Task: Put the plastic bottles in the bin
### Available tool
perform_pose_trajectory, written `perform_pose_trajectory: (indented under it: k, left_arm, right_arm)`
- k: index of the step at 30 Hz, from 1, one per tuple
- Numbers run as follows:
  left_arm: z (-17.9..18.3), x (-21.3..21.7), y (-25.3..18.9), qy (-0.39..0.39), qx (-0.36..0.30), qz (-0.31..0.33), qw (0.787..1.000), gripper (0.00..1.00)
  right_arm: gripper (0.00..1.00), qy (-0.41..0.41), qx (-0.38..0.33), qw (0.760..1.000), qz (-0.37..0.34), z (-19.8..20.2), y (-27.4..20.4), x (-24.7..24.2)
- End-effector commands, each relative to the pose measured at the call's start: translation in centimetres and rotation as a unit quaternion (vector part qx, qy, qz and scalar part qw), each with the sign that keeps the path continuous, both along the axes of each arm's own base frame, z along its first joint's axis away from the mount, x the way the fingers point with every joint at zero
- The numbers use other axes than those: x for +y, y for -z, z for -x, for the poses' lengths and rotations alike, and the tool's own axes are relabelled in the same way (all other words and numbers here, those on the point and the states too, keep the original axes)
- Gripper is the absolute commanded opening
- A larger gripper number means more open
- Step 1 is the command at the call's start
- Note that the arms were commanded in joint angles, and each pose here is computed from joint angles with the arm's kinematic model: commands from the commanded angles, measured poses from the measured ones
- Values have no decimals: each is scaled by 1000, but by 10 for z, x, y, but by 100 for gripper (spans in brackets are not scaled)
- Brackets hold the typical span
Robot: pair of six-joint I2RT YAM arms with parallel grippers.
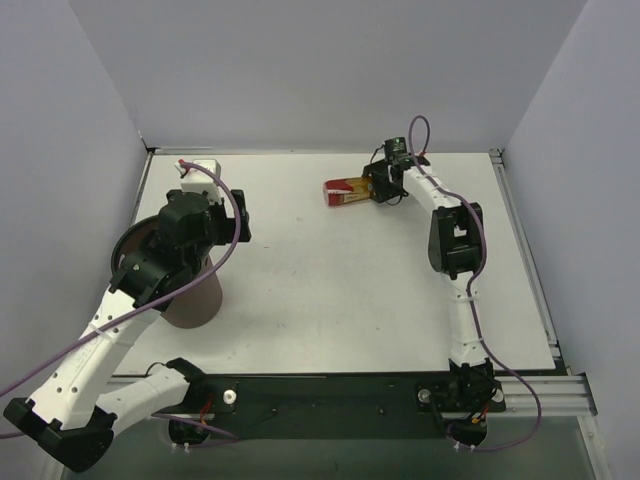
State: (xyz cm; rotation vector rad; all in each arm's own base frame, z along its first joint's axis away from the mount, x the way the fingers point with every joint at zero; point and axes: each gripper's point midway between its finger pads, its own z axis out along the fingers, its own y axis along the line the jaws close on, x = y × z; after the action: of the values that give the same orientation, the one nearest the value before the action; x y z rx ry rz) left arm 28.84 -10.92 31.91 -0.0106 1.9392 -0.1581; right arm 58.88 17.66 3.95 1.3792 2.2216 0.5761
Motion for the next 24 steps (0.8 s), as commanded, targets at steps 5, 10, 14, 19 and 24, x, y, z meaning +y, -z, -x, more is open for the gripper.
perform_pose_trajectory:
  k: [5,10,14,19,24]
  left_arm:
    - [-2,-13,-23,33,-24,24,999,93]
    - [2,-36,-17,91,0,34,995,93]
    - [4,-55,-8,130,20,50,990,93]
    - [5,-78,13,176,56,65,981,93]
    - [5,-80,14,186,57,60,979,94]
  right_arm:
    - [5,-78,-26,997,4,25,-27,17]
    - [0,-159,-65,985,-8,49,-66,44]
    - [0,-227,-100,969,-14,85,-100,72]
    - [0,-313,-141,939,-16,145,-146,114]
    - [0,-389,-165,906,-27,205,-179,158]
